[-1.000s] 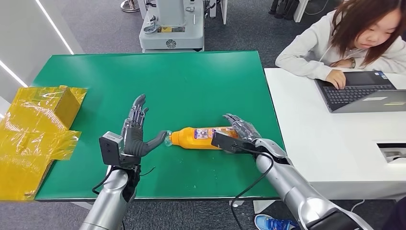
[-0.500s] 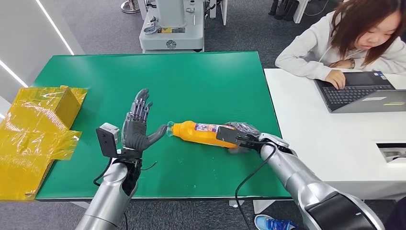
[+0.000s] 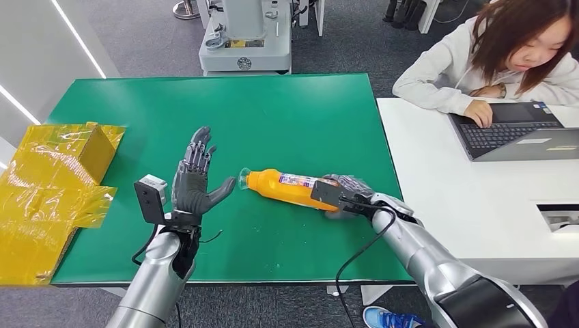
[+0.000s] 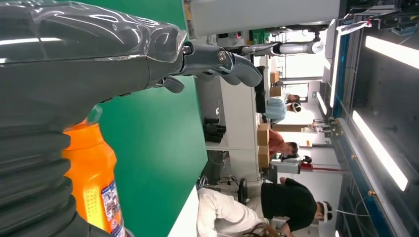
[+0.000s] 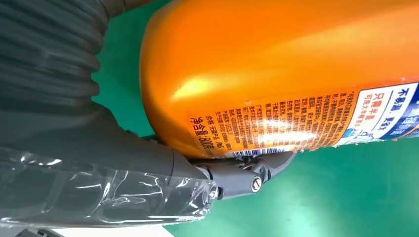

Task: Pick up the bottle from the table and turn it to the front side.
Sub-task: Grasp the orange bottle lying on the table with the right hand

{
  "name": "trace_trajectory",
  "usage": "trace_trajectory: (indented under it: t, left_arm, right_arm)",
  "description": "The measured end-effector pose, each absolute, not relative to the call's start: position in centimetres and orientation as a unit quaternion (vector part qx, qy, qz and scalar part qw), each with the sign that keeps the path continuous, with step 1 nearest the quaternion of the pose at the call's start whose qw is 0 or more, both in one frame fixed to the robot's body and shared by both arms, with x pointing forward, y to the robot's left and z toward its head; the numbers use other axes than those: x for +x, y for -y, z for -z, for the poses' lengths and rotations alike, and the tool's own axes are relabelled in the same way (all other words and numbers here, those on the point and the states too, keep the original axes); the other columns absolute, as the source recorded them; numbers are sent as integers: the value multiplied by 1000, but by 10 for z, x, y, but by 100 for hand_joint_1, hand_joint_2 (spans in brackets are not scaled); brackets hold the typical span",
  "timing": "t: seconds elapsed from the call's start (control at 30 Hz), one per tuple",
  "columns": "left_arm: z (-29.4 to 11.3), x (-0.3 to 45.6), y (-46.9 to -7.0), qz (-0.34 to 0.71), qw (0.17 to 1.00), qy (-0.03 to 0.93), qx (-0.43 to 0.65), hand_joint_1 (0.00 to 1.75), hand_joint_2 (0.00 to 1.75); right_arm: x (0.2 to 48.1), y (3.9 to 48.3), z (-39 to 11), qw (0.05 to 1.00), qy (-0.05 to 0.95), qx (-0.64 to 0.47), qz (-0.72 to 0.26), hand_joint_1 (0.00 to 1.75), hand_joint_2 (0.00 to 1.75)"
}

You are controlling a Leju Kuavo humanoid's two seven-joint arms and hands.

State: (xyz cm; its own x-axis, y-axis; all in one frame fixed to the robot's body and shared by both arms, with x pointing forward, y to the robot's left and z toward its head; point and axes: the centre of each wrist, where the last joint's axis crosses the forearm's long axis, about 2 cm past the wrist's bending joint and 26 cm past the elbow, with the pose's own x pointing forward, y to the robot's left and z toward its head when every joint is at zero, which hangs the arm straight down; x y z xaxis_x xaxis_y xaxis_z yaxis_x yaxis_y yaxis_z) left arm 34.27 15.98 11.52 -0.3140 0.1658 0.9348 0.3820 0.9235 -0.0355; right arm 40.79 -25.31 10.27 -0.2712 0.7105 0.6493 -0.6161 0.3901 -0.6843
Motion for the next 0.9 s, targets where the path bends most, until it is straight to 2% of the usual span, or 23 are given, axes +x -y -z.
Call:
trace_trajectory:
  t: [0.23, 0.5, 0.7, 0.9]
  left_arm:
    - [-109, 339, -166, 87, 566, 804, -161, 0, 175]
    - [-106, 338, -170, 80, 566, 808, -140, 0, 175]
    - [-101, 339, -185, 47, 575, 810, -105, 0, 175]
    - [-98, 342, -209, 24, 585, 807, -81, 0, 175]
  right_arm:
    - [379, 246, -75, 591, 675, 27, -441, 175, 175]
    - [329, 220, -50, 574, 738, 101, -340, 175, 175]
    - [295, 212, -44, 568, 775, 95, -258, 175, 175]
    - [287, 224, -57, 549, 815, 62, -178, 175, 175]
